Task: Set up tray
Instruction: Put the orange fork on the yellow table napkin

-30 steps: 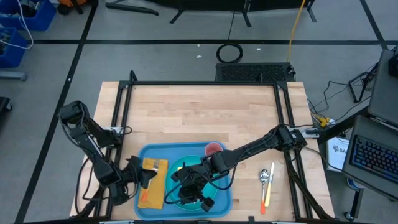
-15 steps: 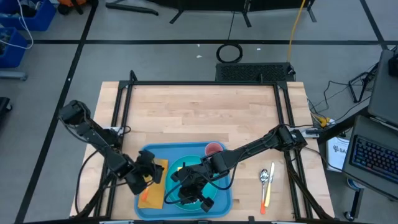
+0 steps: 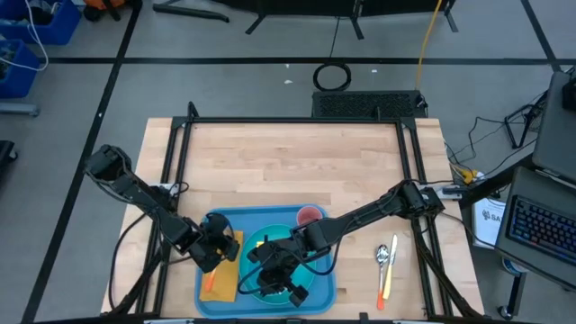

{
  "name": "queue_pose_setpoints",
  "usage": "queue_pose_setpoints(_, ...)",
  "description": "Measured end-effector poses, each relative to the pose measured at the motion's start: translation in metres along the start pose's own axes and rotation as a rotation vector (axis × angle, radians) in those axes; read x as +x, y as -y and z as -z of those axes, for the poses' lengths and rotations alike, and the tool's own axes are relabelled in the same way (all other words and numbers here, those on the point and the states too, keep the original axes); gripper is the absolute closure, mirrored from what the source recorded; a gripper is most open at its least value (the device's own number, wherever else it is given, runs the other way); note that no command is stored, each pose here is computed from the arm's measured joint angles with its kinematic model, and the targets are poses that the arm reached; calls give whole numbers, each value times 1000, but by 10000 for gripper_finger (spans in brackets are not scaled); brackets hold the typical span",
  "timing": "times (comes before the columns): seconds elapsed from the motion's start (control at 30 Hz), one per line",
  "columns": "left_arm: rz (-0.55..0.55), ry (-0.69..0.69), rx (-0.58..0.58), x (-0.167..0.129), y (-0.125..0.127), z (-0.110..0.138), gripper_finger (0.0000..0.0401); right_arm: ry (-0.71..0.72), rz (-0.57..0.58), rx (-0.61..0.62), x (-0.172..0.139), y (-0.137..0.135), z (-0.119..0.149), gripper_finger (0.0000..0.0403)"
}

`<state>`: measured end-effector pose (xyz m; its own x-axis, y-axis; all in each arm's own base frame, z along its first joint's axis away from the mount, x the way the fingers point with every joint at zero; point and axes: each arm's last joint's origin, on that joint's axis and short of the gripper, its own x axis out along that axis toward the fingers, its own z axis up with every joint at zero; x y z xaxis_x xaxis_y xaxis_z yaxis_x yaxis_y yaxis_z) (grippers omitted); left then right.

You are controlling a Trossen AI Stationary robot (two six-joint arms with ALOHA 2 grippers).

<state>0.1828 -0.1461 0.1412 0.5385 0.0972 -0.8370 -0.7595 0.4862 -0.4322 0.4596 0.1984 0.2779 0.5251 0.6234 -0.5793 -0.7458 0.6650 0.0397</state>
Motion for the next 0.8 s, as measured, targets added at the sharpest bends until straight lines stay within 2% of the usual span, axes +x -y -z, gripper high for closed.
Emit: queue_pose_setpoints(0.8,-106,-60,-28,0,-10,0,302,0,0,0,0,0,0,395)
